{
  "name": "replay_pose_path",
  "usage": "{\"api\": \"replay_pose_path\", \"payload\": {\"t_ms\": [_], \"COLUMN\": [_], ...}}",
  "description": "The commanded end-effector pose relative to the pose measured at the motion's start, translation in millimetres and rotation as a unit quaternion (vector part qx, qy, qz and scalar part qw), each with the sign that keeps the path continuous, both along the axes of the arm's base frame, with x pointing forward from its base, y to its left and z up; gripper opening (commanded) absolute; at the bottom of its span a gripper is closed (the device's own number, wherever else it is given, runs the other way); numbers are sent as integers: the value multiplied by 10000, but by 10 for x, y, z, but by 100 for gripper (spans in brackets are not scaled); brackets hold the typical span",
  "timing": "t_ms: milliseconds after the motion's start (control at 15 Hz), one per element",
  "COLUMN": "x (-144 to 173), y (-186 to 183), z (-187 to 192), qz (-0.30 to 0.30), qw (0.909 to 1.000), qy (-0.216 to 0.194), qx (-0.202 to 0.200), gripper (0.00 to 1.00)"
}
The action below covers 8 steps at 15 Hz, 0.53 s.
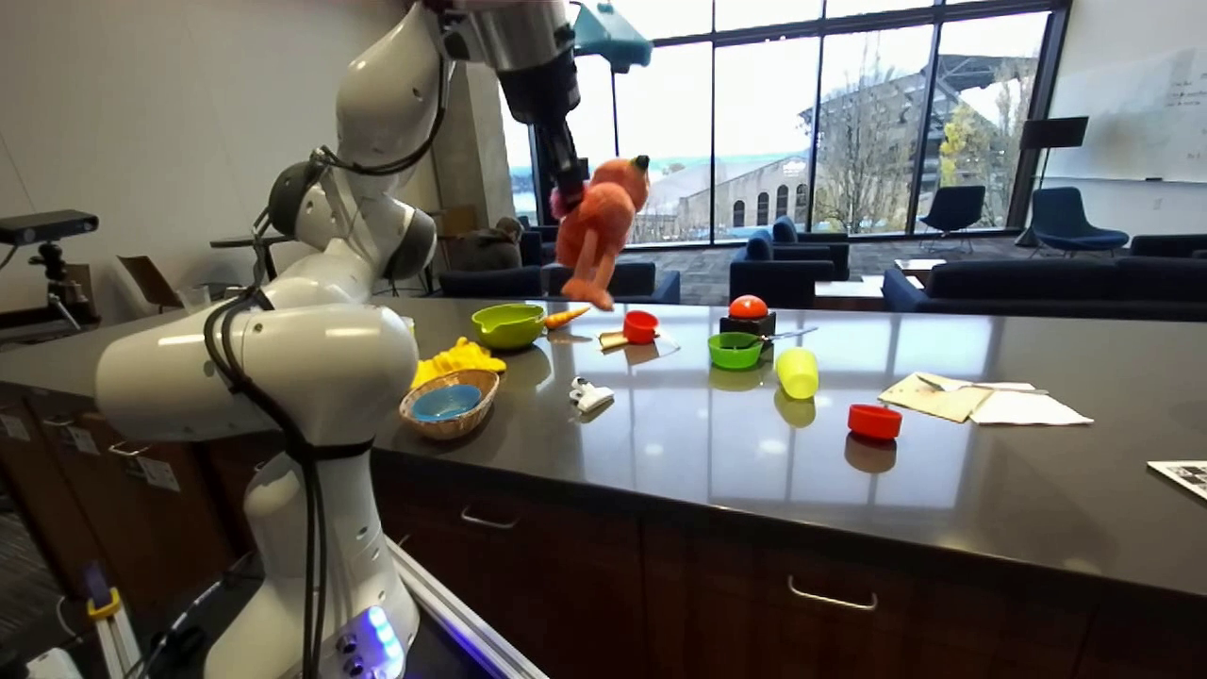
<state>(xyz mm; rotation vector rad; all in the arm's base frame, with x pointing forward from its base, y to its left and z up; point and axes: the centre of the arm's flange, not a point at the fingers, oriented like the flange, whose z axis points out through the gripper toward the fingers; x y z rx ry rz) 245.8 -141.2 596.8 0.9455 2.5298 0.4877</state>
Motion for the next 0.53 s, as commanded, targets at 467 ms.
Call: {"api": "replay_pose_path", "payload": {"t_ms": [467], "x": [528], "y": [1200], "z": [1239], "qz": [1214], "qw": [9373], "qy": [228], "qx": [-3258], "gripper": [1]}}
